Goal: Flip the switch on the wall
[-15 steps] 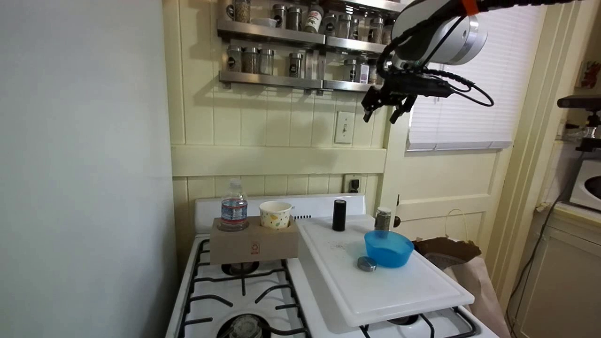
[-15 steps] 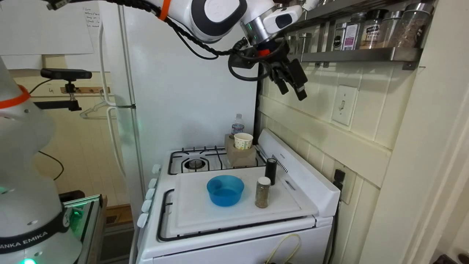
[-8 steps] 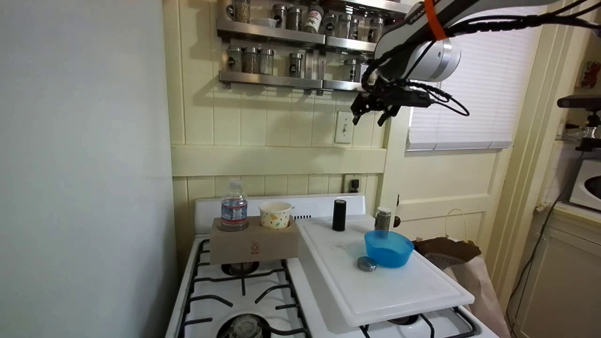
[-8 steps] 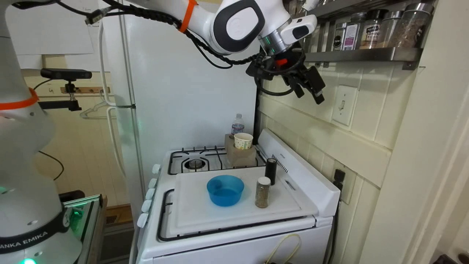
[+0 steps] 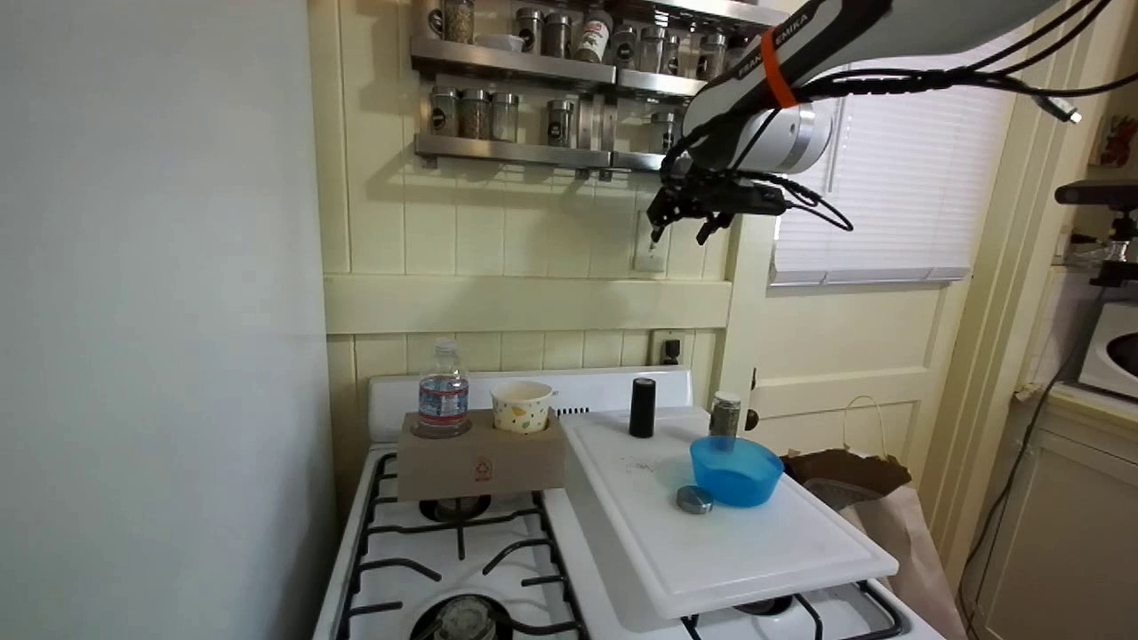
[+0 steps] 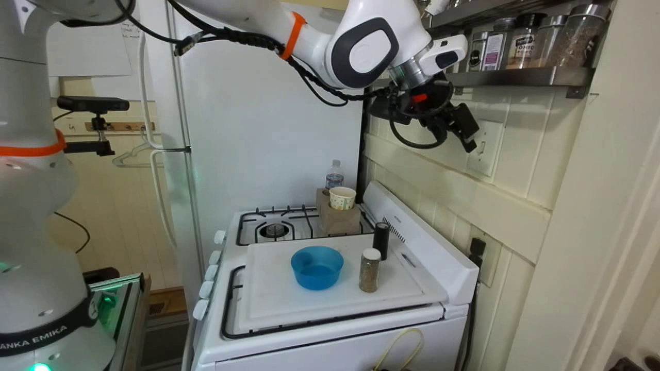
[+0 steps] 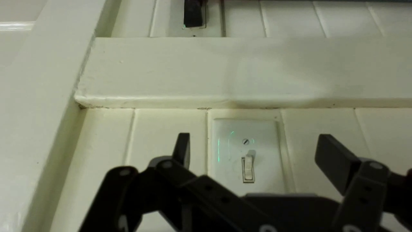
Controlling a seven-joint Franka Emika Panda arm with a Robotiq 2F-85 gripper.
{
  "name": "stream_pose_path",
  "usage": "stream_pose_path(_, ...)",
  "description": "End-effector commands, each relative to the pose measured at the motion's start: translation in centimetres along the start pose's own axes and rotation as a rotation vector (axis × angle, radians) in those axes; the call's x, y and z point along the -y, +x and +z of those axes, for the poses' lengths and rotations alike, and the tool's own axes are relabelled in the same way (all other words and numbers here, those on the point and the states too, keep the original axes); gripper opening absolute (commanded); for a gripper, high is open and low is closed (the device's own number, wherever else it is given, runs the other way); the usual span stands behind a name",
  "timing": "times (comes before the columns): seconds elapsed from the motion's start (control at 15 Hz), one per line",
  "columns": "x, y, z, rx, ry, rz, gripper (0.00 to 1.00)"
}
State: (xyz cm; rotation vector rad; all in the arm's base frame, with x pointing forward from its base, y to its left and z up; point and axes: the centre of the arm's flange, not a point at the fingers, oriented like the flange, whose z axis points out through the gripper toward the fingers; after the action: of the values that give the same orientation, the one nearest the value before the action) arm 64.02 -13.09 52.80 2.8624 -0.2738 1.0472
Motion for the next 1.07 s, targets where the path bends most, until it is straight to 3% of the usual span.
stream_pose_path(0.0, 0.2, 0.3, 0.3, -0.004, 0.002, -0.001, 1.00)
stream_pose_path(0.87, 0.4, 2.0, 2.4, -0.026, -0.006, 0.007, 0.99)
stream_pose_path(0.93, 0.4, 2.1, 2.7, -0.027, -0.004, 0.009, 0.79)
stream_pose_path(1.0, 0.4, 2.3, 2.9, -0.030, -0.002, 0.009, 0.74)
